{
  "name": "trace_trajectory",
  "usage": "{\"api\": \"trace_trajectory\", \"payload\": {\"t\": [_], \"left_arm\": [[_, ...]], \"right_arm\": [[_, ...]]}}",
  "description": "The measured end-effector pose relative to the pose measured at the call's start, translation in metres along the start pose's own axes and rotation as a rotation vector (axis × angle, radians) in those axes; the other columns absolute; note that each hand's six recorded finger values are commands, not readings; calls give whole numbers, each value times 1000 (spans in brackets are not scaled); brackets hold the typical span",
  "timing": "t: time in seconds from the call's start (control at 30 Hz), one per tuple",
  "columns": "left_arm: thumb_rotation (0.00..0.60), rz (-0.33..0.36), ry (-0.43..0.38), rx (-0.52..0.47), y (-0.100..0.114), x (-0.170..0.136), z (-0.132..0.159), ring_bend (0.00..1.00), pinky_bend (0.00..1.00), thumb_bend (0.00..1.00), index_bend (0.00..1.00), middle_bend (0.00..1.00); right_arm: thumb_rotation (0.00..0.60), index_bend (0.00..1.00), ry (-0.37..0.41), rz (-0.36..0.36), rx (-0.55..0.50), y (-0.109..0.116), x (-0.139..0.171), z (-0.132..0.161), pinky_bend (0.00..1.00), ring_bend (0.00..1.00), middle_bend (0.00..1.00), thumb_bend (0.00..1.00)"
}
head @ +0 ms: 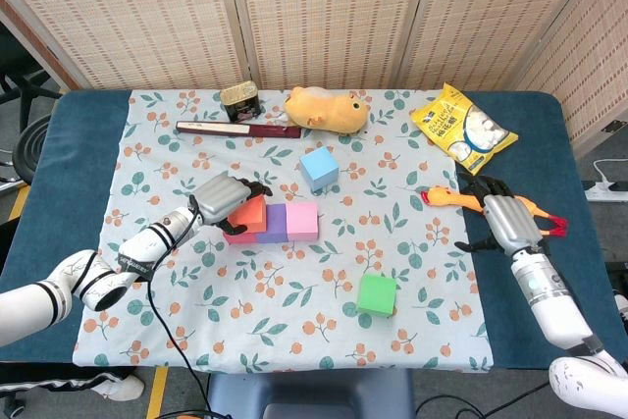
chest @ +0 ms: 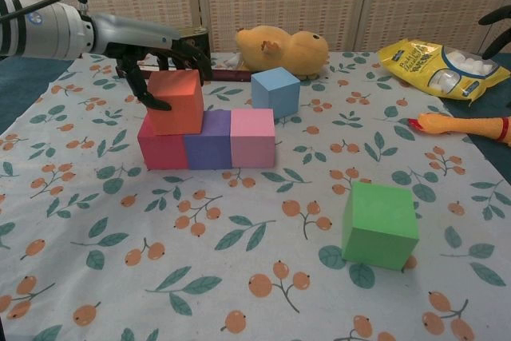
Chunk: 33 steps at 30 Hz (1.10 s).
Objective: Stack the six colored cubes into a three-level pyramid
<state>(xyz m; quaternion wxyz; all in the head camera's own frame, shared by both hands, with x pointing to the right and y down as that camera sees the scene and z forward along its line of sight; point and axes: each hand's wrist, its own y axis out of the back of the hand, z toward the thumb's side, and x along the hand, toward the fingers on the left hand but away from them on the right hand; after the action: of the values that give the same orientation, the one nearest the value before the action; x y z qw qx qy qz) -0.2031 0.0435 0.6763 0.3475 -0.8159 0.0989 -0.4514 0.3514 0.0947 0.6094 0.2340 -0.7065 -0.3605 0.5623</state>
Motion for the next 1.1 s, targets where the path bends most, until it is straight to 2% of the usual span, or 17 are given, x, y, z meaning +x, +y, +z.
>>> {"api": "trace_trajectory", "payload": {"t": [0.37,0.53,0.77,1.1], "left_arm": [[600,-7,-3,6,-3,1,3,260,388,317,163,194],[600,-7,-1,10,-3,2,3,250,392,317,95,159],[600,-7,-3,18,-3,1,4,240,393,317,54,121],[600,-8,-3,28,-3,1,5,158,383,322,1,48]], "right_arm": [[600,0,-1,2,-4,-1,0,-1,4,0,207,0],[600,0,-3,1,-6,0,0,-3,4,0,207,0],[600,0,-3,1,-10,0,0,-4,4,0,207,0],[600,0,-5,2,-16,1,0,-5,3,0,207,0]]}}
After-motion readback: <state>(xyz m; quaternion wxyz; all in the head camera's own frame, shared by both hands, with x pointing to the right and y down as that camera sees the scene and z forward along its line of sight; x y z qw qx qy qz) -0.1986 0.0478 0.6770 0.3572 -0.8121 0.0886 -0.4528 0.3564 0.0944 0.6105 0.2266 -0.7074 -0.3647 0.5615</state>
